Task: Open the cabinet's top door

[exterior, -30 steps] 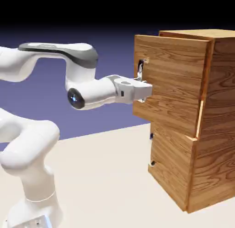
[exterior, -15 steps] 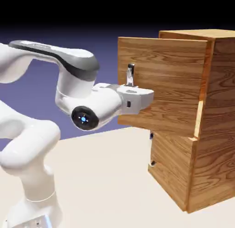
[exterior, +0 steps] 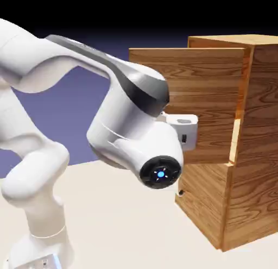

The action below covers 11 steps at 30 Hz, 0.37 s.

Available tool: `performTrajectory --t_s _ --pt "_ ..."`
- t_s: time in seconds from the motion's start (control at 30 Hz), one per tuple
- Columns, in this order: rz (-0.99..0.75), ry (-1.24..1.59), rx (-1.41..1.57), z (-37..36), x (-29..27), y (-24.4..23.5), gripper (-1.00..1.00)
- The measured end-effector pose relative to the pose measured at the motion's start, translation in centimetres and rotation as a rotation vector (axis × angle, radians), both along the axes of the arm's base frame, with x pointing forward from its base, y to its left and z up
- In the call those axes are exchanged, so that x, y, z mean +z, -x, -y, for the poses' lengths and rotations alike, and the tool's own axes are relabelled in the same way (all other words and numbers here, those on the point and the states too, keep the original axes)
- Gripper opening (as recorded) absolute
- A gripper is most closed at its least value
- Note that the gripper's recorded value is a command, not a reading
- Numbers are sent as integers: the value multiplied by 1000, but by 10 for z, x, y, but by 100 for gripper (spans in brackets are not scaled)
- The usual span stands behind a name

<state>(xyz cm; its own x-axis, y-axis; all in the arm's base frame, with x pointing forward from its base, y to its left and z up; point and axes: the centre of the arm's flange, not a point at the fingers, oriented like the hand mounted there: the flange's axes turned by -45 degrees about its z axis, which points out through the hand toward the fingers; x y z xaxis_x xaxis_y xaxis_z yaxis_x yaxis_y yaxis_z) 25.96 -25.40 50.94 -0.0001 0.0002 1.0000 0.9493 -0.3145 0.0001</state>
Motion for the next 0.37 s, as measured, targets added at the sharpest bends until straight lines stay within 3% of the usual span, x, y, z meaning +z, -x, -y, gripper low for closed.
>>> performTrajectory --t_s 0.3,0.33,0.37 --pt "0 0 230 57 0 -22 -100" --pt "0 0 253 62 0 -25 100" --pt "0 0 251 63 0 -25 100"
